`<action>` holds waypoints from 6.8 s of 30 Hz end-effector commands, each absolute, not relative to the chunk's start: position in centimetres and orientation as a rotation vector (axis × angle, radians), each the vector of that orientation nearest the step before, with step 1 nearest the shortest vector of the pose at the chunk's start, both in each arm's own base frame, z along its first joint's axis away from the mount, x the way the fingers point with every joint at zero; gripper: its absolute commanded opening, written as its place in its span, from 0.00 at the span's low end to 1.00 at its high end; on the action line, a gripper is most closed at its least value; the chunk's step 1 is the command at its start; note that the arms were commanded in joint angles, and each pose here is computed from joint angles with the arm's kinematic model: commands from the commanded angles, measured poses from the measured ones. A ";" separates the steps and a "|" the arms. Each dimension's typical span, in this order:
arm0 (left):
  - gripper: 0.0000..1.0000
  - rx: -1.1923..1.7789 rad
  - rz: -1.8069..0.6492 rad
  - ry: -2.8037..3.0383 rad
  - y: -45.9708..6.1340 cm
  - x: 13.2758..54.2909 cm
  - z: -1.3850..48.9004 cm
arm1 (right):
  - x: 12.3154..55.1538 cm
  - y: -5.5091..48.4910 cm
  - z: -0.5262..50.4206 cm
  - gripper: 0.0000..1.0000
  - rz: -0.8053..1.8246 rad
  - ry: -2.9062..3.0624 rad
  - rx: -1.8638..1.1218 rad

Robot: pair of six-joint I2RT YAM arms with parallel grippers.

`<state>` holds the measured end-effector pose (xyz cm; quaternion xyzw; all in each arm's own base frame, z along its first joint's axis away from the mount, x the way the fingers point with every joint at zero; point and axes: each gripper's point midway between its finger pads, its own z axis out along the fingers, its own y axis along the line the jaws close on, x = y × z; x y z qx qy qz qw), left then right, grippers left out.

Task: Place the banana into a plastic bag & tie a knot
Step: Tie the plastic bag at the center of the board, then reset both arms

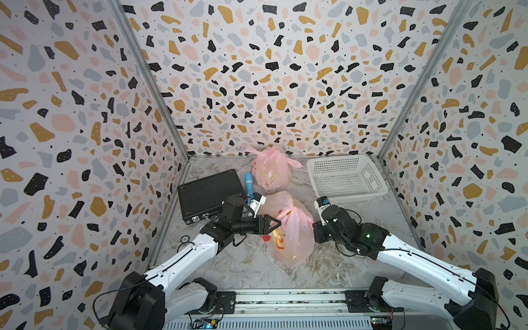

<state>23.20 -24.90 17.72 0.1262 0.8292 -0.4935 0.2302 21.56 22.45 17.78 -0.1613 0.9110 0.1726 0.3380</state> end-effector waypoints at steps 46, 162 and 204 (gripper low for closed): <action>0.00 -0.087 -0.778 2.228 -12.2 28.8 16.5 | 22.8 11.9 14.6 0.00 0.199 2.464 -0.026; 0.99 -0.144 0.101 1.825 2.1 32.0 15.2 | 32.7 -2.0 14.7 1.00 -0.286 1.827 0.217; 0.99 0.011 -0.004 1.928 0.2 37.7 9.8 | 38.4 -2.2 8.3 1.00 -0.140 1.959 0.061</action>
